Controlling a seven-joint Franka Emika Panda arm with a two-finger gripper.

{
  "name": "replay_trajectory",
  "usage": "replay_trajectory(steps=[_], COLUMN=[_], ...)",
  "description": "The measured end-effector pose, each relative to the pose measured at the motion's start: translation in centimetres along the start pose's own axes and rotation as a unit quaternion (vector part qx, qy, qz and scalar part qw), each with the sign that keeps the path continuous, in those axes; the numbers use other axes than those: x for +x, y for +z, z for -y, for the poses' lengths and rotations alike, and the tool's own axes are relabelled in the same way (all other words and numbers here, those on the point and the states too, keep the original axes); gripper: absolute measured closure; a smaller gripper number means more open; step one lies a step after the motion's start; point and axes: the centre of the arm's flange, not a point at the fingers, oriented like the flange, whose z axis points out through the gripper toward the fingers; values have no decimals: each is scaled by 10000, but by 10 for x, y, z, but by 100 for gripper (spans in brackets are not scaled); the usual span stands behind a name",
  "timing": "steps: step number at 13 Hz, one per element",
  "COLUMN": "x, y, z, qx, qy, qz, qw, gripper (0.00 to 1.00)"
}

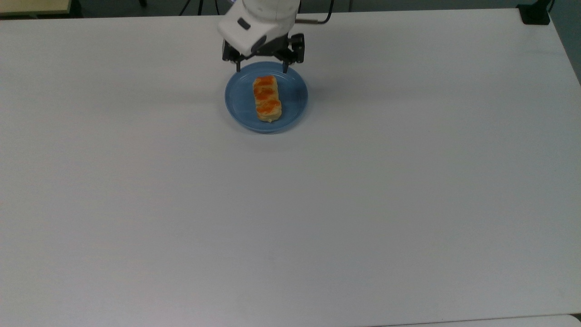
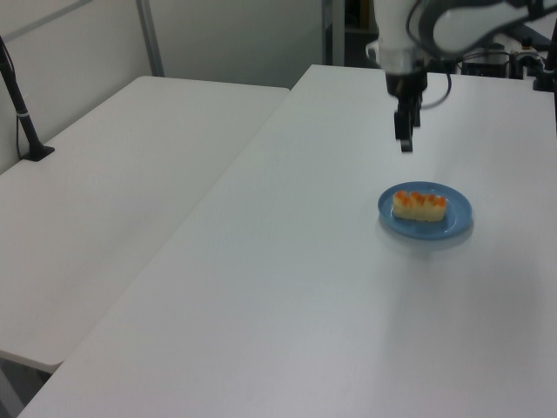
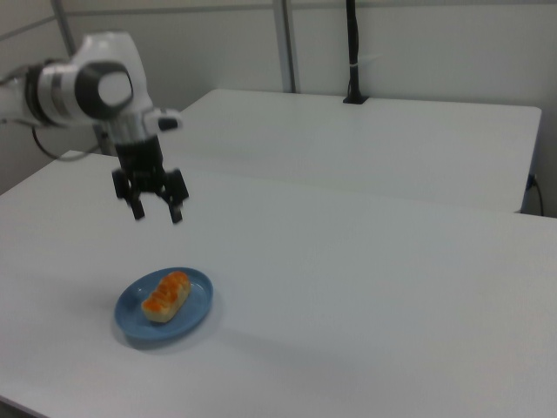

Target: Put the bread onto the plate

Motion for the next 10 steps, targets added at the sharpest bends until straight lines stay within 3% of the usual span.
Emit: replay_trajectory(steps=[4, 10], x=[-9, -35], y=[-86, -125], z=[-17, -62], qx=[67, 216], qy=[182, 629], qz=[-479, -789], qw=[9987, 9947], gripper=[0, 0])
